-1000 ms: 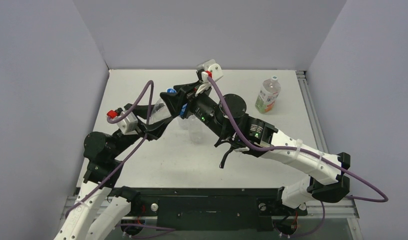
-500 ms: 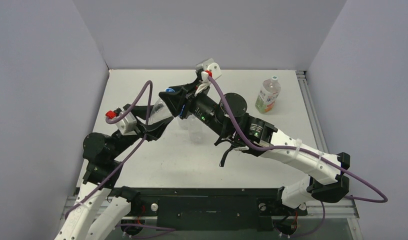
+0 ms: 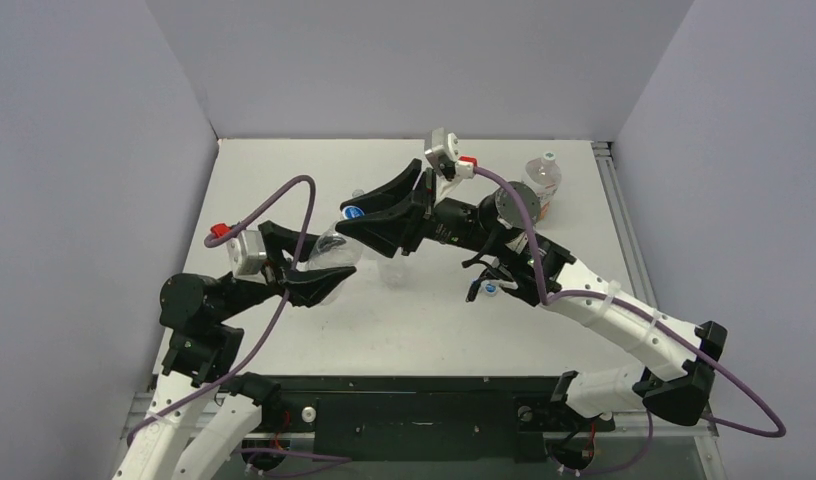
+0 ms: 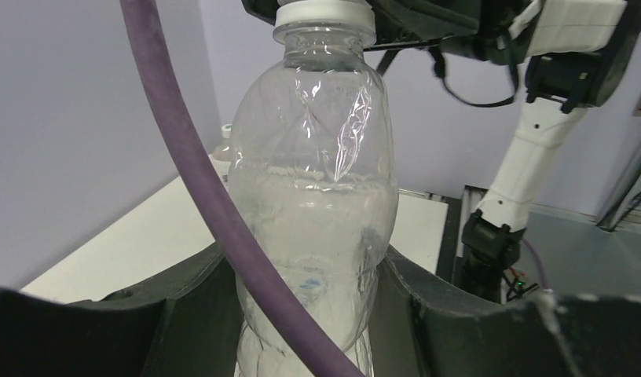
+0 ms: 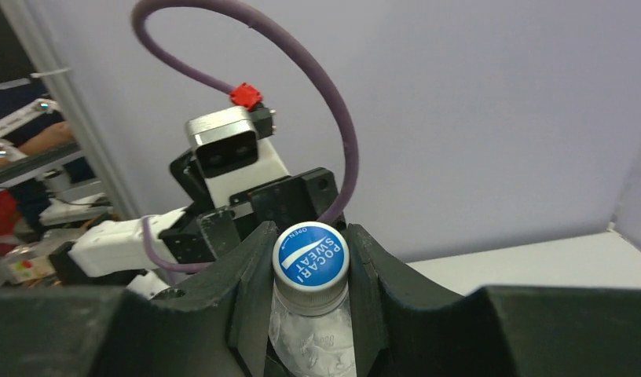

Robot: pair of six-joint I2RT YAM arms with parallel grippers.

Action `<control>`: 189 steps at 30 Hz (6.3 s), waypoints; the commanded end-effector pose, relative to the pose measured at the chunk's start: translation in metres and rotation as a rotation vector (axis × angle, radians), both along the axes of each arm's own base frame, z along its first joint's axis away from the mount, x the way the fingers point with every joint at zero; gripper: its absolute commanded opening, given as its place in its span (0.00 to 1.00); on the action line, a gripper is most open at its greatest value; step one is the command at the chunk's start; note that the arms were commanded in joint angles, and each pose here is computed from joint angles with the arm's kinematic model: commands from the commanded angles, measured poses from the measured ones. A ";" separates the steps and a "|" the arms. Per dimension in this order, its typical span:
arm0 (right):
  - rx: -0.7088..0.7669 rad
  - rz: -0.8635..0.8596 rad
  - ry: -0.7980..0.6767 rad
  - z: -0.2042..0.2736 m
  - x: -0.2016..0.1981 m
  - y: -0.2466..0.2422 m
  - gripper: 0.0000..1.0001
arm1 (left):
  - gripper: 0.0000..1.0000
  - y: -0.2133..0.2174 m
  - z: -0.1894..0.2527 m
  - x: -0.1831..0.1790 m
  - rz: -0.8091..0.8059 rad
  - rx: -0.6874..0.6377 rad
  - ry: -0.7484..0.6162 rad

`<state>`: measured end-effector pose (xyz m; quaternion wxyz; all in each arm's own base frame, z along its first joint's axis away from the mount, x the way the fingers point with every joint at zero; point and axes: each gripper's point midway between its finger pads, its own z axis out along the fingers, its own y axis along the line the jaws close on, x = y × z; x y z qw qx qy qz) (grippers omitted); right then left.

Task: Unscrew the bottle caps
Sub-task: Unscrew the bottle cap from the plastic bottle.

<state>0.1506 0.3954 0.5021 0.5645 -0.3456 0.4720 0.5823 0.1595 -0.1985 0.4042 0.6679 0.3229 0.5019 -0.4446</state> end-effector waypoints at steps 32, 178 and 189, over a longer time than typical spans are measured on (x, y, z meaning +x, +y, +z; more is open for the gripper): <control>-0.090 -0.604 0.144 0.027 0.056 -0.053 0.84 | 0.04 0.033 0.009 0.054 0.345 -0.030 -0.023; -0.042 -0.440 0.148 0.024 0.029 0.002 0.09 | 0.00 0.053 0.002 0.073 0.498 0.005 -0.072; 0.136 -0.294 0.031 0.078 0.021 -0.050 0.00 | 0.00 0.034 0.002 0.051 0.343 -0.018 -0.029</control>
